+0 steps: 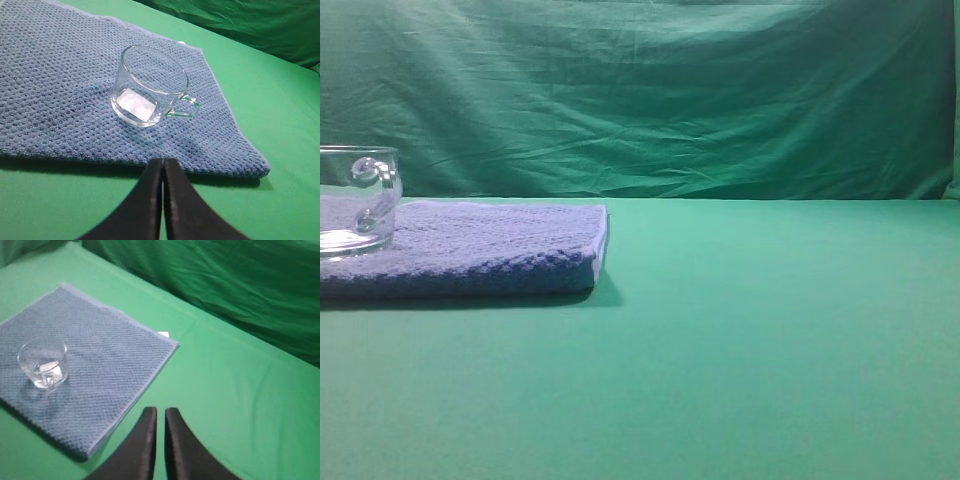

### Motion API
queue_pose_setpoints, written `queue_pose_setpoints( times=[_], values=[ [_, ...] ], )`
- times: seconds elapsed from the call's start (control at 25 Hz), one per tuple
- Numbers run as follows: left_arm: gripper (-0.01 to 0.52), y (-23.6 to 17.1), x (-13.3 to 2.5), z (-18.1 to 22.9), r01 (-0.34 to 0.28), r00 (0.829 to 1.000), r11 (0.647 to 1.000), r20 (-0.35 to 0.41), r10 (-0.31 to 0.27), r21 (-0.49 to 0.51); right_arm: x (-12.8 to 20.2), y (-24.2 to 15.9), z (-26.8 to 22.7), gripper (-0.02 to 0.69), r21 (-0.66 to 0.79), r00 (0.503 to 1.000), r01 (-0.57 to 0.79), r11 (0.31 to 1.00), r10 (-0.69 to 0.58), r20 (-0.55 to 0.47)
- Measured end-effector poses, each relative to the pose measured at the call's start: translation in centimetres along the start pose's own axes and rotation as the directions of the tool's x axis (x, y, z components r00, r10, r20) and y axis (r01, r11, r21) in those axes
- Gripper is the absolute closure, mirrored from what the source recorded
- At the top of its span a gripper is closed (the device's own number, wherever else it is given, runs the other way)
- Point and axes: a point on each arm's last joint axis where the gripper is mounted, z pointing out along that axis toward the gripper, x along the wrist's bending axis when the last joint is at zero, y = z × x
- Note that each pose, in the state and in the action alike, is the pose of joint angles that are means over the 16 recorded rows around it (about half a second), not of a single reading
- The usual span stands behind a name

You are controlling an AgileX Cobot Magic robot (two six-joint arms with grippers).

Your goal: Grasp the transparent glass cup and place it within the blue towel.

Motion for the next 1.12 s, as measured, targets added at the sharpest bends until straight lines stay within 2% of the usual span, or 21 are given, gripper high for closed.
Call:
queue_pose_setpoints(
  times=[0.24, 0.56, 0.84, 1.12],
  values=[
    [0.514, 0.0, 0.0, 0.0, 0.0, 1.0, 1.0, 0.0, 0.0, 0.0, -1.5, -5.5, -1.5, 0.615, -0.074, 0.991, -0.066, 0.995, 0.074, 0.113],
    [0.514, 0.0, 0.0, 0.0, 0.0, 1.0, 1.0, 0.0, 0.0, 0.0, -1.7, -13.2, -2.7, 0.615, -0.137, 0.961, -0.138, 0.981, 0.166, 0.221],
    [0.514, 0.0, 0.0, 0.0, 0.001, 1.0, 1.0, 0.0, -0.001, 0.0, -1.4, -19.0, -2.1, 0.615, -0.158, 0.926, -0.208, 0.965, 0.247, 0.285],
    [0.514, 0.0, 0.0, 0.0, 0.001, 1.0, 1.0, 0.001, -0.001, 0.0, -1.1, -22.5, -1.2, 0.615, -0.144, 0.9, -0.258, 0.955, 0.292, 0.322]
  ],
)
